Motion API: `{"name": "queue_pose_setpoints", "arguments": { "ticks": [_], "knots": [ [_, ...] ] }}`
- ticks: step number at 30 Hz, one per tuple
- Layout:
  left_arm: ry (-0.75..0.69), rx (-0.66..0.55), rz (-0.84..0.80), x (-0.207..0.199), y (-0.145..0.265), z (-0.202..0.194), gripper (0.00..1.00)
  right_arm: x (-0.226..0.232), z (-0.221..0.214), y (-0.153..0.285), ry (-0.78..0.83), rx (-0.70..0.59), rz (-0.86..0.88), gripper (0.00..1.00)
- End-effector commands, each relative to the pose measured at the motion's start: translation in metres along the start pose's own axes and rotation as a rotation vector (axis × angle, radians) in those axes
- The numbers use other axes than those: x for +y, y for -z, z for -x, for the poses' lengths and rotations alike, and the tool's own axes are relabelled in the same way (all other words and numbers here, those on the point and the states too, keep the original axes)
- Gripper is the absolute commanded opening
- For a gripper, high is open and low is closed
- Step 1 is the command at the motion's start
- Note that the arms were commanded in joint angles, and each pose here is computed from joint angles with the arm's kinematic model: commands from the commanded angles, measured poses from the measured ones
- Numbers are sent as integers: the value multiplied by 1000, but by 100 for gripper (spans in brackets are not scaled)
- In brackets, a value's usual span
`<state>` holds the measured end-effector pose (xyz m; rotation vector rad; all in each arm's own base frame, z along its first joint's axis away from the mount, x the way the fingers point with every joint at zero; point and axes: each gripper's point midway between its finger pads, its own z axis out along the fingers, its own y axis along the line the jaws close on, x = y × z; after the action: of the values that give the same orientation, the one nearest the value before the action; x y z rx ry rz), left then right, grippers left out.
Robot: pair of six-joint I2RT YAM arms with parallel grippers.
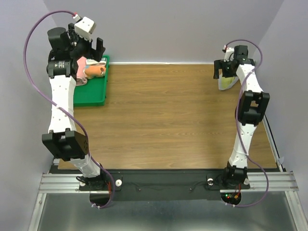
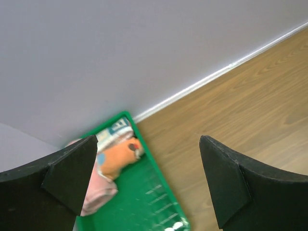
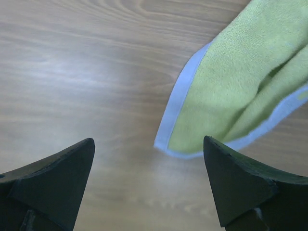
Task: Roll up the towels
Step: Move the towel to the center of the board
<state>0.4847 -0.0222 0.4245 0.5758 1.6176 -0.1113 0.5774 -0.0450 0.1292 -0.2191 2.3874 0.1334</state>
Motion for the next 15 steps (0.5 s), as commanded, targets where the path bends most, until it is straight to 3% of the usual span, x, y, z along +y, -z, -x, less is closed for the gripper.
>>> {"name": "queue_pose_setpoints", "arguments": {
  "ticks": [1,3,4,10,11,13,14,15],
  "knots": [
    [182,20,20,-10,9,-11,99,-24,-11,-44,-11,29,-123,94],
    [160,21,26,-12,14,-12,99,-25,-17,-54,-10,40,-117,90],
    [137,30,37,-13,20,-16,99,-24,-26,-63,-18,58,-109,81],
    [97,86,98,-11,33,-35,99,-12,-74,-86,-58,166,-53,52],
    [94,99,95,-12,36,-37,99,-6,-82,-86,-68,183,-34,41],
    [97,107,85,-15,37,-42,99,10,-82,-77,-64,187,10,28],
    [96,104,79,-18,38,-41,99,20,-103,-77,-69,237,35,15],
    [96,97,73,-20,38,-40,99,28,-108,-74,-65,250,47,7]
  ]
}}
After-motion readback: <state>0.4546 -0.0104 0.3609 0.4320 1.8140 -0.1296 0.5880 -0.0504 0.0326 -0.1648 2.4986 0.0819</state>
